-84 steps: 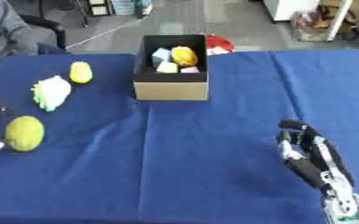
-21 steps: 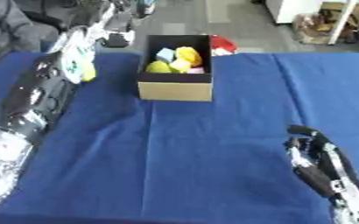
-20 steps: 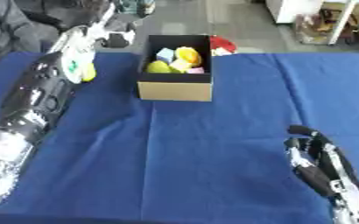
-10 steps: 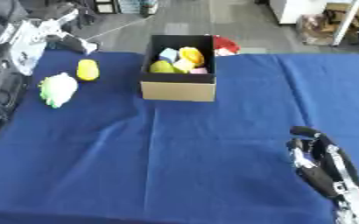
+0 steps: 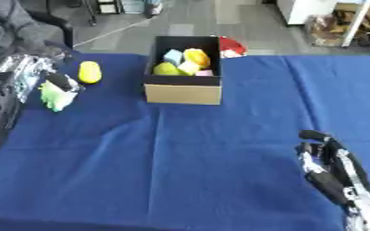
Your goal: Pick up objects on the table and place them in the box.
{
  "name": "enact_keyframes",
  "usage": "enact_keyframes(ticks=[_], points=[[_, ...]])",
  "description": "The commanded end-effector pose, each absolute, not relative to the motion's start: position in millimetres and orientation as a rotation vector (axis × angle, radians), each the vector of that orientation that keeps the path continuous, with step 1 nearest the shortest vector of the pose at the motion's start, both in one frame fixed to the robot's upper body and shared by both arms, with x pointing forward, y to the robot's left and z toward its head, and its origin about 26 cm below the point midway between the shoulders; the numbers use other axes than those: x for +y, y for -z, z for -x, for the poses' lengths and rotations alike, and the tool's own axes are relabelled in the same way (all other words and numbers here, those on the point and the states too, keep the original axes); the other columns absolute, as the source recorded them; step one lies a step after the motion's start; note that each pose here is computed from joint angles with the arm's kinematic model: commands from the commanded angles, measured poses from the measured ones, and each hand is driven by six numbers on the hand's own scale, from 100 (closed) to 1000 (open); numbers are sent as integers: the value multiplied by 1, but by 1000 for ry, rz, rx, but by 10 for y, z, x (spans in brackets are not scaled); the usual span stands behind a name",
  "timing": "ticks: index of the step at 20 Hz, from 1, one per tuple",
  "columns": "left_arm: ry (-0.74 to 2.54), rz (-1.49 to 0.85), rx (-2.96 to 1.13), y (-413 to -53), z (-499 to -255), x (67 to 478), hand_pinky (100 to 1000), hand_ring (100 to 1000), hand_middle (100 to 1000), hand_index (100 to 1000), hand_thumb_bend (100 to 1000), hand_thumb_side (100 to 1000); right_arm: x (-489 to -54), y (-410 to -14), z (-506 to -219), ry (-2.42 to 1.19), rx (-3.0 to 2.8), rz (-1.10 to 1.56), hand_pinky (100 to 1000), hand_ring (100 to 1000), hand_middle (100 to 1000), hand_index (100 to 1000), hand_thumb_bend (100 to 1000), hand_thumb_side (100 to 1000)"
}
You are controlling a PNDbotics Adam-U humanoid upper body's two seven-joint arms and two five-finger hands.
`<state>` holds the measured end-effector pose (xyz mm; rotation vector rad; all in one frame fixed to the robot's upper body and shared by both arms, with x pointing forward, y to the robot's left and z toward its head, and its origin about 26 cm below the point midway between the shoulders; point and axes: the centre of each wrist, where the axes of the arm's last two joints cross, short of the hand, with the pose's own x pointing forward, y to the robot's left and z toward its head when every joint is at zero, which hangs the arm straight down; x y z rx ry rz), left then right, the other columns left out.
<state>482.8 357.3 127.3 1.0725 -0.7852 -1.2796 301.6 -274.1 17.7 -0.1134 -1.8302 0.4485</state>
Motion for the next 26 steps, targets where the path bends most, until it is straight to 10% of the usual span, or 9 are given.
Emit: enact_keyframes(ticks=[1,11,20,26], points=[[1241,-1124,-751,-1340,-4822,3685,818,750,800,920,508,389,-2789,-257,-3044,-455,-1851,134,758,668,745,803,100,359],[1176,-1117,-638,-908,-4675,3809,780,702,743,885,447,390,-2791,-255,-3040,-453,-1850,136,758,668,745,803,100,354],[1108,-1179,-758,-945,-4668,3843,603,455,471,704,100,275,-2796,-248,-3037,-451,-1847,139,758,667,746,803,100,351],[1017,-1222,-980,-1421,-4760,3857,503,329,326,577,100,248,-2811,-237,-3032,-448,-1841,145,757,667,746,803,100,347]])
